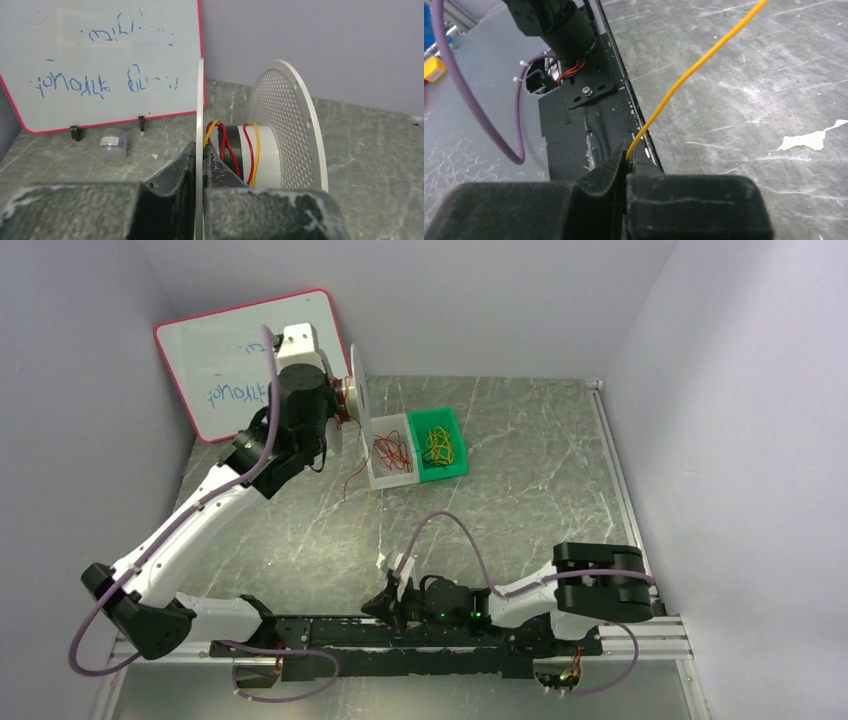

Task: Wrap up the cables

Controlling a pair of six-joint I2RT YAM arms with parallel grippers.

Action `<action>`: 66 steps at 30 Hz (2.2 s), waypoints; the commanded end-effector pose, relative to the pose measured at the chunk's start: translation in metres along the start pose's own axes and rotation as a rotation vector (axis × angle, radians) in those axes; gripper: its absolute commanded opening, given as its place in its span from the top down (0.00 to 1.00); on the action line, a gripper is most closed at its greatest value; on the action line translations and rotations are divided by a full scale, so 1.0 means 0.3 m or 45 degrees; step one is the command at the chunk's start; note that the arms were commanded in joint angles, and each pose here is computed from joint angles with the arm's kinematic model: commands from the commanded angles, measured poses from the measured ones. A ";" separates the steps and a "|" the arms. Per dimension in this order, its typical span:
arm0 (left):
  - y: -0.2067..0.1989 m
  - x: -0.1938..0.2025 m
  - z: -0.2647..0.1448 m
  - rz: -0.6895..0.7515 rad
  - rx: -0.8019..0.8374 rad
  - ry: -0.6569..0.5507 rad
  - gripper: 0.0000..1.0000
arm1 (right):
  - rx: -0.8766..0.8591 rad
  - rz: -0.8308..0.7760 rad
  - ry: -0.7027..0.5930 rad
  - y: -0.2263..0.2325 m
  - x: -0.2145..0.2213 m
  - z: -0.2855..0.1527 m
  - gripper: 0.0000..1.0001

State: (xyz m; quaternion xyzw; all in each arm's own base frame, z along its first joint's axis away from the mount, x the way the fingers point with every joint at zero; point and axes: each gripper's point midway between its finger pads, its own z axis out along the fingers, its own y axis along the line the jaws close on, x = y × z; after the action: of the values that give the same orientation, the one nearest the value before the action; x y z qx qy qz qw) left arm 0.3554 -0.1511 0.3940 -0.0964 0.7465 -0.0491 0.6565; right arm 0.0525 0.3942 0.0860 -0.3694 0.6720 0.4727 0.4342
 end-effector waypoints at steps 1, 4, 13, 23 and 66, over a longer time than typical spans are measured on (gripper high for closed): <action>0.017 -0.116 0.035 -0.079 -0.088 -0.163 0.93 | 0.105 -0.138 0.092 0.013 0.017 -0.017 1.00; 0.009 -0.100 0.068 -0.058 -0.111 -0.161 0.93 | 0.105 -0.187 0.131 0.055 0.009 -0.018 1.00; 0.022 -0.019 0.144 0.046 -0.224 -0.161 0.93 | 0.058 -0.274 0.100 0.199 -0.139 -0.025 1.00; 0.050 0.125 0.182 0.079 -0.289 -0.102 0.93 | 0.047 -0.289 0.007 0.290 -0.389 -0.055 1.00; 0.067 0.612 -0.142 0.138 -0.198 0.171 0.93 | 0.549 -0.585 -0.210 -0.106 -1.279 -0.214 1.00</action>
State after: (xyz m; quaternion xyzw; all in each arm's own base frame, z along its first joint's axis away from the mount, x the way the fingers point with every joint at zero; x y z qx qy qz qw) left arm 0.2959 -0.1679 0.2122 -0.0782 0.8084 0.0458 0.5816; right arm 0.1853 0.3595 0.4355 -0.3698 0.6236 0.2485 0.6424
